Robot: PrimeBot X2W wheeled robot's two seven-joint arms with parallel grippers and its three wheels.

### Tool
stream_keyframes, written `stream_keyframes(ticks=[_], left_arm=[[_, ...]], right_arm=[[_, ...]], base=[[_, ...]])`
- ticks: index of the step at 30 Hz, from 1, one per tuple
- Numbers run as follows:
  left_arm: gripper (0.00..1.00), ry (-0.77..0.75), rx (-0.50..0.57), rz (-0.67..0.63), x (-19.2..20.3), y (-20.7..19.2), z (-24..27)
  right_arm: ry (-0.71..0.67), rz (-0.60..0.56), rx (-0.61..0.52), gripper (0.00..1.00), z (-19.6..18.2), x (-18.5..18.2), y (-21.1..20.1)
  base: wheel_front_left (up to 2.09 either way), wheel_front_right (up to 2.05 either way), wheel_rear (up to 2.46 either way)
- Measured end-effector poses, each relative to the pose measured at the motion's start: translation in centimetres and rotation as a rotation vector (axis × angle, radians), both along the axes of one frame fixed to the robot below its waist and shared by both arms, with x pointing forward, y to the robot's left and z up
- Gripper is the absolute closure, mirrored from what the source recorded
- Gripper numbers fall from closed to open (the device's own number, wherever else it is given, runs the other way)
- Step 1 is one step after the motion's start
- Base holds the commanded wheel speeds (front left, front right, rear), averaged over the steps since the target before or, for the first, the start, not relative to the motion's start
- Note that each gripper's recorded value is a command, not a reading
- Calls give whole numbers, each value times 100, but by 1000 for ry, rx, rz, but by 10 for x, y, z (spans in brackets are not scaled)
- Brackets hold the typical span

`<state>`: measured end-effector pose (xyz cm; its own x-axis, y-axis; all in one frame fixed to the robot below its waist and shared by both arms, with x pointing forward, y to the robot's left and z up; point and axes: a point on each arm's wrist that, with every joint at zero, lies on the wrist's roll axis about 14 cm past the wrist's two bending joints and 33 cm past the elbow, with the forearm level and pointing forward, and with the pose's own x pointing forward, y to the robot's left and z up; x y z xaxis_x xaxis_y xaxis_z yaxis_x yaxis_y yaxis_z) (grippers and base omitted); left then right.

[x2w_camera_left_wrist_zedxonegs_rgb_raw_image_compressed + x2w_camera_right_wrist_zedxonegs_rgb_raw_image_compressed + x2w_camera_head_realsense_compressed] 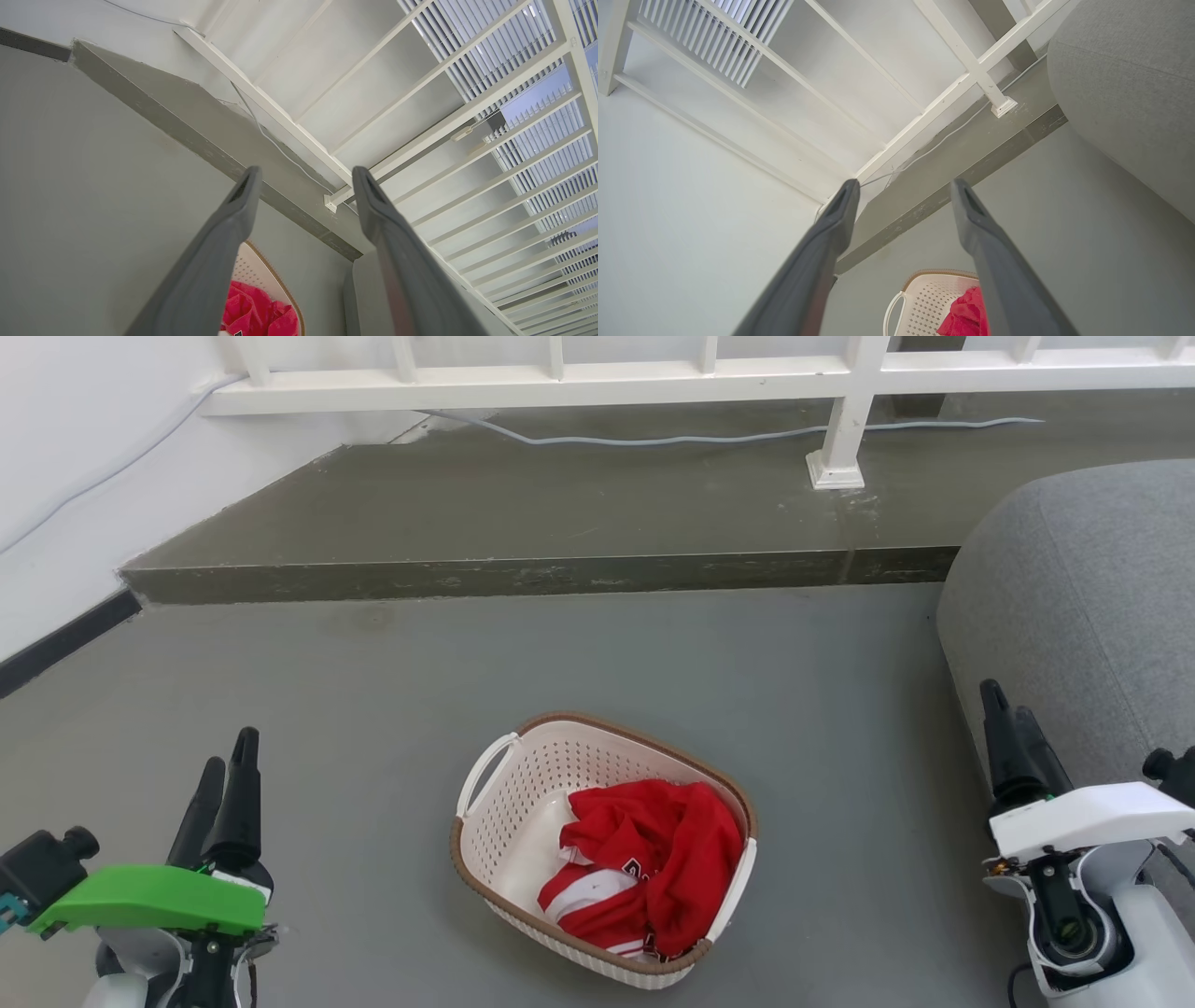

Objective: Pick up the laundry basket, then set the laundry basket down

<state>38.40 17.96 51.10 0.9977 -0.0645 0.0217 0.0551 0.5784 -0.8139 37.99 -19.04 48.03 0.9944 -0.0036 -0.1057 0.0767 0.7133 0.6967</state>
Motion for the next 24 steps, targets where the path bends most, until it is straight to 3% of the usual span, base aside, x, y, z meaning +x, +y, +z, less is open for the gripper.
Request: stream_keyframes(ticks=[13, 24], left_arm=[[0, -52, 303, -61, -2, -13, 5], [0, -109, 456, -97, -2, -30, 12]], right_arm=[[-14, 60, -259, 0, 0, -1, 13], [-25, 86, -408, 0, -3, -3, 21]], base=[[0, 0, 0], [0, 0, 0]])
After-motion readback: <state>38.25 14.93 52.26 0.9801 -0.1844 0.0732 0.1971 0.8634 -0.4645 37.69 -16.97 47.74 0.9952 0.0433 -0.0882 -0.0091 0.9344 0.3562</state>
